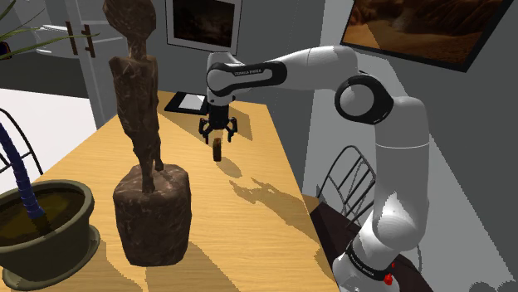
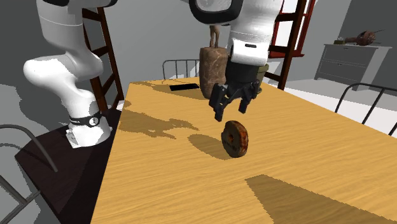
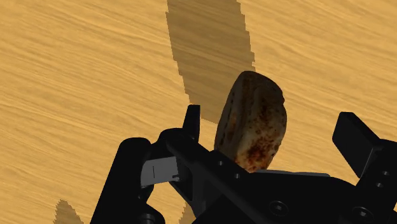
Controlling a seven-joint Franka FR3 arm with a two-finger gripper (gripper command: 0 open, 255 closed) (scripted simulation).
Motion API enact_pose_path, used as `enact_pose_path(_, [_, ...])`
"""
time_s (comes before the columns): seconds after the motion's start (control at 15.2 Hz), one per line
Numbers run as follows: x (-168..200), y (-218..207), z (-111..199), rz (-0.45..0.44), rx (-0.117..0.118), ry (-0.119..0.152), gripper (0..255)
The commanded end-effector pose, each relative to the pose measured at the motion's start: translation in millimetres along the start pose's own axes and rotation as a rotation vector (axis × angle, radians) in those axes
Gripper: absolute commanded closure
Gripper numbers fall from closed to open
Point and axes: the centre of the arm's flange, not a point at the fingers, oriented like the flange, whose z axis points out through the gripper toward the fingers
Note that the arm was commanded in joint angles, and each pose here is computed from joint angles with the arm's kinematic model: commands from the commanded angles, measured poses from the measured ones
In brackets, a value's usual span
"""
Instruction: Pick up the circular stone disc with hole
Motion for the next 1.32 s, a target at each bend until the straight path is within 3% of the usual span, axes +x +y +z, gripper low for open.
enact_pose_path(0.0, [3, -2, 9, 0.003, 0.001, 0.0, 0])
enact_pose_path(0.4, [7, -2, 33, 0.003, 0.001, 0.0, 0])
enact_pose_path(0.46, [7, -2, 33, 0.003, 0.001, 0.0, 255])
enact_pose_path(1.06, [7, -2, 33, 0.003, 0.001, 0.0, 255])
enact_pose_path(1.25, [5, -2, 17, 0.003, 0.001, 0.0, 255])
